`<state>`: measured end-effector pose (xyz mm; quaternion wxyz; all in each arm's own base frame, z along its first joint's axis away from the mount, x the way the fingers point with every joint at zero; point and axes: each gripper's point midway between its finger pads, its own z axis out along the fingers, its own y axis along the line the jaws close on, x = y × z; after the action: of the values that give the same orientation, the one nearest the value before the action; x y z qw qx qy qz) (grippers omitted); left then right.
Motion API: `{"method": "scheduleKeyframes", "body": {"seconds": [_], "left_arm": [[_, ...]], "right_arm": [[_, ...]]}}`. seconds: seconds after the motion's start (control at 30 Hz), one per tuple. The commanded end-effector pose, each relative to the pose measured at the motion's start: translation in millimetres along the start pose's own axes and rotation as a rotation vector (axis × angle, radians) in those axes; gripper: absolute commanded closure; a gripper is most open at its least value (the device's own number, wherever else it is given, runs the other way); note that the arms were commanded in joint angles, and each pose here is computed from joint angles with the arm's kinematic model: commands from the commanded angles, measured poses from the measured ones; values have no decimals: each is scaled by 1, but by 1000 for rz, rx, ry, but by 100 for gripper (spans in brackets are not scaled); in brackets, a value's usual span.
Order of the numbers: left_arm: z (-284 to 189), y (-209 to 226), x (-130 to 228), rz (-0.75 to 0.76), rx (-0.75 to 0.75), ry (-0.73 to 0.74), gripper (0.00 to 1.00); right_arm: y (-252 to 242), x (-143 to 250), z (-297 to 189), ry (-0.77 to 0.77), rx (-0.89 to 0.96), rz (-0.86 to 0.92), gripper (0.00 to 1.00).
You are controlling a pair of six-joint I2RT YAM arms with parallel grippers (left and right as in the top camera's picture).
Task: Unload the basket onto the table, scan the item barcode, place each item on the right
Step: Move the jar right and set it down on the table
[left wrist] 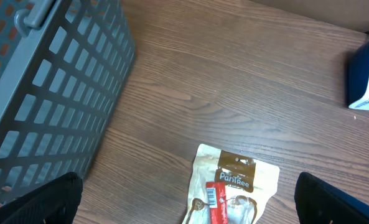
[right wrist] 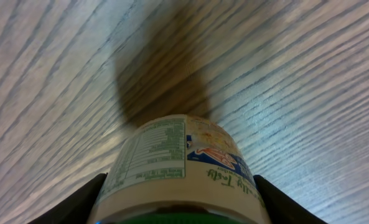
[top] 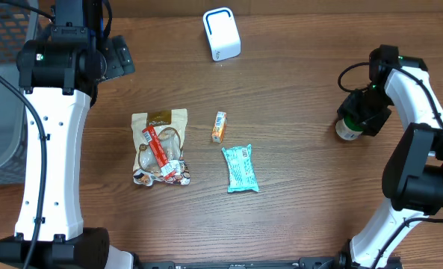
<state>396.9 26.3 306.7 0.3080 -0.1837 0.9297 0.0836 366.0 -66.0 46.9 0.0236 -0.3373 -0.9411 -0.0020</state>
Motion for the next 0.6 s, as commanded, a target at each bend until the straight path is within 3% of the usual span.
{"method": "scheduleKeyframes", "body": {"seconds": [0.0, 0.13, 0.23, 0.37, 0.43, 0.57], "left_arm": [[-5, 2, -4, 7, -6, -19, 0], [-5, 2, -4, 7, -6, -19, 0], [-5, 2, -4, 7, -6, -20, 0], [-5, 2, -4, 7, -6, -20, 0], [-5, 2, -4, 7, -6, -19, 0], [-5, 2, -4, 7, -6, -19, 0]], "right_arm": [[-5, -5, 1, -26, 17, 14, 92], [-6, -4, 5, -25, 17, 14, 89], [-7, -3, 7, -22, 19, 14, 52], [-7, -1, 7, -16, 22, 14, 21], [-8, -1, 7, -14, 23, 13, 14], [-9, 0, 0, -3, 29, 14, 11]]}}
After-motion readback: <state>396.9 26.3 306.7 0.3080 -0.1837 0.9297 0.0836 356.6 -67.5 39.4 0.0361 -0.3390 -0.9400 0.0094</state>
